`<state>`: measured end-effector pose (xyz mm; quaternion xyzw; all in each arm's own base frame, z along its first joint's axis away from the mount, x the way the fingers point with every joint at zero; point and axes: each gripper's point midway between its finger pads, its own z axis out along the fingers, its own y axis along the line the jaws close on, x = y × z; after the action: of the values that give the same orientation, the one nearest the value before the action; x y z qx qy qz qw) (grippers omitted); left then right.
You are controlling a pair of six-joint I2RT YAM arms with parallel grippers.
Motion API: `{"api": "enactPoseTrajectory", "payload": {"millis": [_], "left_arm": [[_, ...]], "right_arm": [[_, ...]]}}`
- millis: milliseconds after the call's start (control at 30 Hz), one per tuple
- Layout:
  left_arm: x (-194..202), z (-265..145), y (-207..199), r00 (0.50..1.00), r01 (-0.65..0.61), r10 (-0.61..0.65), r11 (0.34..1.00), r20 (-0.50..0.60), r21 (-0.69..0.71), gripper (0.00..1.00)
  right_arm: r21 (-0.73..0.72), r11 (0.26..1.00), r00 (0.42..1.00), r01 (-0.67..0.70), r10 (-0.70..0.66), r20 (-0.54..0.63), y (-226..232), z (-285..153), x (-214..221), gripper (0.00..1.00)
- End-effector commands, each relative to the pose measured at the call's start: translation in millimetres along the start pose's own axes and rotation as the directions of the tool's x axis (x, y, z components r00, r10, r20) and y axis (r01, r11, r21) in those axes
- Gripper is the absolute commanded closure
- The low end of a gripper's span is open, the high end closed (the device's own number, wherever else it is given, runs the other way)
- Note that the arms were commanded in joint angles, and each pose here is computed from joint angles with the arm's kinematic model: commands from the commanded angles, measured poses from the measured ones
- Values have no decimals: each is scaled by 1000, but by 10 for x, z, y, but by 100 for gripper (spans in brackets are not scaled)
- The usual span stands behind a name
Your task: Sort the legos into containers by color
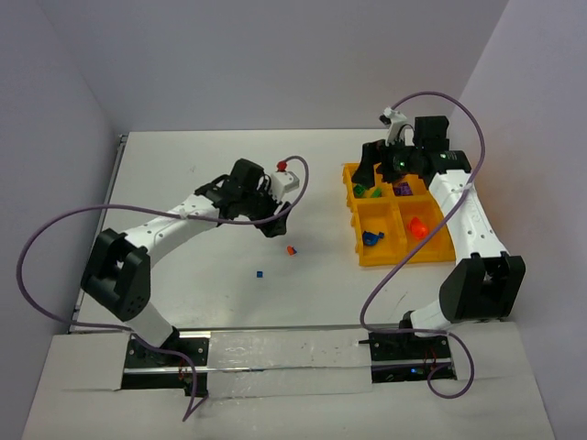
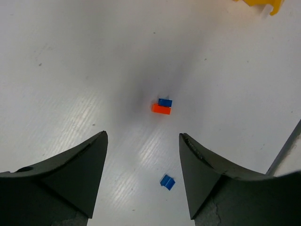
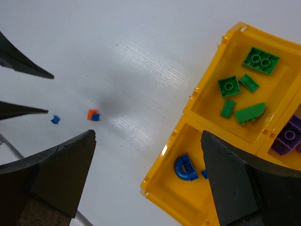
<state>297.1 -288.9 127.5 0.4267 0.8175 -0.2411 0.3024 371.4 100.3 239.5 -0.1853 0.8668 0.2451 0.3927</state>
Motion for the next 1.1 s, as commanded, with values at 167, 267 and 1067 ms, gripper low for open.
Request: {"api": "enactPoseTrajectory", "payload": {"millis": [167,267,1067], "left_arm": [[321,496,-190,991,-86,90,995,-96,43,32],[391,599,-236,986,-126,132,990,-105,59,38],[563,975,-205,976,-159,161,987,-145,29,56]], "right_arm": [[92,994,998,-54,53,19,-307,-56,4,0],[98,993,998,-66,66,11,-359,-45,15,0],[108,992,998,-70,70,5,-414,-52,46,0]]}}
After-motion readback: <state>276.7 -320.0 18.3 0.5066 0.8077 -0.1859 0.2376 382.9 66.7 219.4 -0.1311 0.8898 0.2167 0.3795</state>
